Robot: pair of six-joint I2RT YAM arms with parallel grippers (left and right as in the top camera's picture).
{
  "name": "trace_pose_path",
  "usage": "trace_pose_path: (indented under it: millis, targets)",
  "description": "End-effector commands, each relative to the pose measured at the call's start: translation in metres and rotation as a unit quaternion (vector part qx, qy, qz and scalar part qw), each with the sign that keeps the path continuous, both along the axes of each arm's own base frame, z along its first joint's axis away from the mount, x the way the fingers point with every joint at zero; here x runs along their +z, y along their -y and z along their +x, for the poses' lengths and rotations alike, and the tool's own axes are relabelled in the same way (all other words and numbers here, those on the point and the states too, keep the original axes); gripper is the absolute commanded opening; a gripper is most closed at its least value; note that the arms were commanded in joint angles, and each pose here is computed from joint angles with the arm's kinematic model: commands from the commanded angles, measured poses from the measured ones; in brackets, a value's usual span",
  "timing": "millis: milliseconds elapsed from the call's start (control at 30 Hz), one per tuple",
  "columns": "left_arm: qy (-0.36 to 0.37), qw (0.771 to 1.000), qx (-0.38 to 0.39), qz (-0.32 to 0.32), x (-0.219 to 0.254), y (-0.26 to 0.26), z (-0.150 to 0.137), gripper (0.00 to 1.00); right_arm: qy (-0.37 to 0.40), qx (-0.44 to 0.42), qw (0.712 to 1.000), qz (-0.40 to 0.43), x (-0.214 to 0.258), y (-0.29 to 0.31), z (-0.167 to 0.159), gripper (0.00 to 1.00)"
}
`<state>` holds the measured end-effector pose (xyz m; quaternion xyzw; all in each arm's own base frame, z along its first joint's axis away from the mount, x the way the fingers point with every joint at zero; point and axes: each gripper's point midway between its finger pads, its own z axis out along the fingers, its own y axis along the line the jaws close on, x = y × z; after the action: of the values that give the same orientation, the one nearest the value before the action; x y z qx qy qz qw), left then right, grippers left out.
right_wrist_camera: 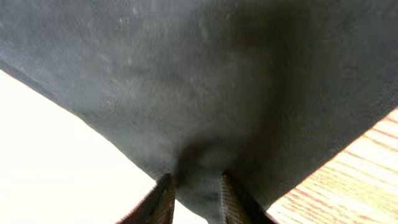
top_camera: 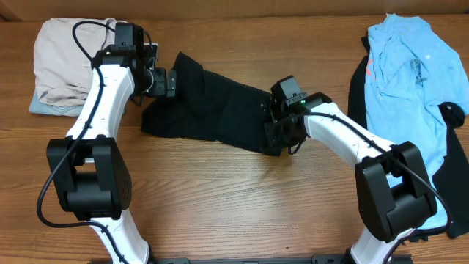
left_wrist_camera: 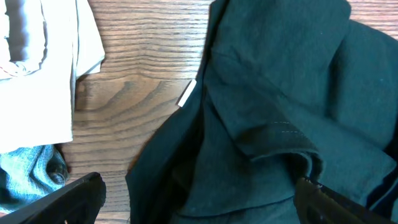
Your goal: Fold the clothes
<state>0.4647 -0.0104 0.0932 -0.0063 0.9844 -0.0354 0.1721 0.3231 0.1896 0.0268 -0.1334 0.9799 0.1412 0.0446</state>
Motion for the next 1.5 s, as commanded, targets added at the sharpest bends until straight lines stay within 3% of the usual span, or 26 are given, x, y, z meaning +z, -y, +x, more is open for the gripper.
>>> trace_pose_path:
  millis: [0,333,567,700,733,767,867,1067,1467]
  targets:
    - [0.007,1.0,-0.006,-0.002,0.004,-0.003,0.004,1.0,0.006,0.002,1.0,-0.006,-0.005,0.005,-0.005,0.22]
    - [-0.01,1.0,-0.022,0.002,0.01,-0.002,-0.004,1.0,0.063,-0.04,0.992,-0.104,-0.014,0.052,0.021,0.22]
    - [-0.005,1.0,-0.026,-0.001,0.018,-0.001,-0.001,1.0,0.114,-0.052,0.987,-0.102,-0.009,0.083,0.057,0.22]
    - [0.0,0.996,-0.083,-0.038,0.02,0.018,-0.003,1.0,0.133,-0.064,0.984,-0.103,-0.005,0.105,0.072,0.22]
    - [0.005,0.991,-0.118,-0.059,0.022,0.028,-0.005,1.0,0.136,-0.065,0.985,-0.089,0.0,0.108,0.077,0.37]
    - [0.008,0.988,-0.138,-0.066,0.022,0.033,-0.005,1.0,0.134,-0.066,0.986,-0.076,0.004,0.106,0.079,0.65]
    - [0.019,0.976,-0.201,-0.084,0.024,0.046,-0.009,1.0,0.128,-0.062,0.989,-0.028,0.025,0.094,0.086,0.97]
    - [-0.005,0.962,-0.256,-0.091,0.004,0.054,-0.019,1.0,0.143,-0.057,0.988,0.003,0.071,0.082,0.105,1.0]
    - [-0.093,0.959,-0.253,-0.083,-0.061,0.045,-0.033,1.0,0.133,-0.057,0.99,0.0,0.073,0.084,0.101,1.0]
